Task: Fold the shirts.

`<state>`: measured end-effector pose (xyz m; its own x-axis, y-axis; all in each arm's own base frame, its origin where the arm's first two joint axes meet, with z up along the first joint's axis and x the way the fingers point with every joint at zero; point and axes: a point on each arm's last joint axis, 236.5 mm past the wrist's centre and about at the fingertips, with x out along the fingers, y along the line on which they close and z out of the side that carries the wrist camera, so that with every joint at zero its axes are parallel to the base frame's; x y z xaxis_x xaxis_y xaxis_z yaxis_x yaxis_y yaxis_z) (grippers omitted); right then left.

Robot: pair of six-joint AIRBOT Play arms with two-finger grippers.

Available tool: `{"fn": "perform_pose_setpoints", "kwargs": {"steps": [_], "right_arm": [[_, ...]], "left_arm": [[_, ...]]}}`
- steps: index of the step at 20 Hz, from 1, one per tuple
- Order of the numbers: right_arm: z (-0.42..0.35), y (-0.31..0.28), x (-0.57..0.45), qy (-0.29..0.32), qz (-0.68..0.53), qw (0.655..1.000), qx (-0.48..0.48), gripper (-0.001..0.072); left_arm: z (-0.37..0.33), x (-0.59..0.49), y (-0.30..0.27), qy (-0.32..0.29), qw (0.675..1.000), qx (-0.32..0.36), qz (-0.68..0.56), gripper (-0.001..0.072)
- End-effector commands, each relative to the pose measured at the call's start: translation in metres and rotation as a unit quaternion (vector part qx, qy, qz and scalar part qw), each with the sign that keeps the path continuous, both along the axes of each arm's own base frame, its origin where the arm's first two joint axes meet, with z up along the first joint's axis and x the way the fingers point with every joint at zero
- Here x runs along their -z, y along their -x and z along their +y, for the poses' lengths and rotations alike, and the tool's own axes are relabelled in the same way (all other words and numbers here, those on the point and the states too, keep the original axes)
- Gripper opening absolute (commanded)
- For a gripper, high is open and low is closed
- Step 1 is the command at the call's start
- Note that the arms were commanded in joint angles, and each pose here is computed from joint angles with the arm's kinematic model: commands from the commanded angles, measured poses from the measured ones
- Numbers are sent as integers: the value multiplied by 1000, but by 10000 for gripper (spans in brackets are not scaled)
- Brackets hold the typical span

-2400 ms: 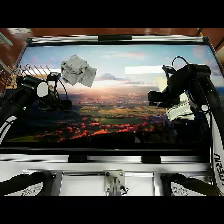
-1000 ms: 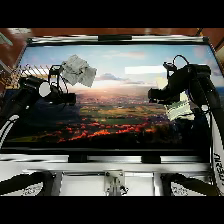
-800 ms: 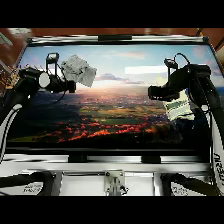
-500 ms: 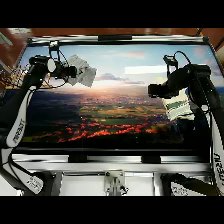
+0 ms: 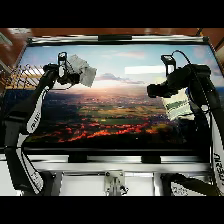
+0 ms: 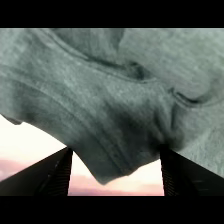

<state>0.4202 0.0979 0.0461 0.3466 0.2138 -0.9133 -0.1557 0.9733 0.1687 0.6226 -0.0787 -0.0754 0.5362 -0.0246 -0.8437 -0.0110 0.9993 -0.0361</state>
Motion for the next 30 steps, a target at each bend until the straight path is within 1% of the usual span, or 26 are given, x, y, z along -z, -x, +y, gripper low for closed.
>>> {"fn": "perform_pose_setpoints", "kwargs": {"steps": [1,2,3,4,5,6,8,10,12,14,16,18,20,22,24,27,28,29,30], "right_arm": [[4,0,-1,-7,0,1000,-4,507],[4,0,-1,-7,0,1000,-4,507],[4,0,-1,-8,0,1000,-4,508],[5,0,-1,-8,0,1000,-4,508],[7,1,-1,-14,1,1000,-2,508],[13,1,-3,-31,5,999,7,508],[27,1,-8,-69,6,998,14,508],[36,-11,-21,-93,-19,995,19,508],[36,-18,-50,-94,-51,994,13,508],[31,-25,-105,-89,-118,989,9,508],[15,-21,-171,-66,-200,978,9,508],[-9,-4,-234,-32,-279,960,24,508],[-33,23,-282,-14,-335,940,59,507],[-49,55,-306,-3,-357,931,78,508],[-60,82,-308,14,-346,934,84,508],[-75,112,-282,47,-279,955,94,508],[-77,119,-270,56,-251,962,90,508],[-77,124,-258,66,-226,969,82,508],[-78,129,-245,75,-198,974,74,508]], "left_arm": [[-1,6,-10,2,1000,1,-16,602],[-1,6,-10,3,1000,0,-17,535],[0,6,-10,6,1000,-4,-17,313],[-1,6,-10,8,1000,-7,-18,146],[-3,4,-9,14,1000,-8,-15,61],[-7,-3,-7,25,1000,-10,-11,36],[-21,-42,-10,37,999,11,-32,35],[-44,-120,-12,36,993,51,-101,35],[-74,-223,9,29,977,103,-185,35],[-101,-332,56,36,952,142,-268,35],[-120,-423,119,58,925,170,-336,35],[-136,-473,174,97,908,186,-363,35],[-157,-473,212,125,910,207,-336,36],[-192,-435,239,123,921,251,-273,36],[-236,-379,261,126,928,288,-200,36],[-300,-282,299,118,930,334,-101,38],[-312,-250,310,110,932,340,-67,126],[-318,-224,321,99,935,340,-32,440],[-315,-204,329,80,937,339,5,693]]}}
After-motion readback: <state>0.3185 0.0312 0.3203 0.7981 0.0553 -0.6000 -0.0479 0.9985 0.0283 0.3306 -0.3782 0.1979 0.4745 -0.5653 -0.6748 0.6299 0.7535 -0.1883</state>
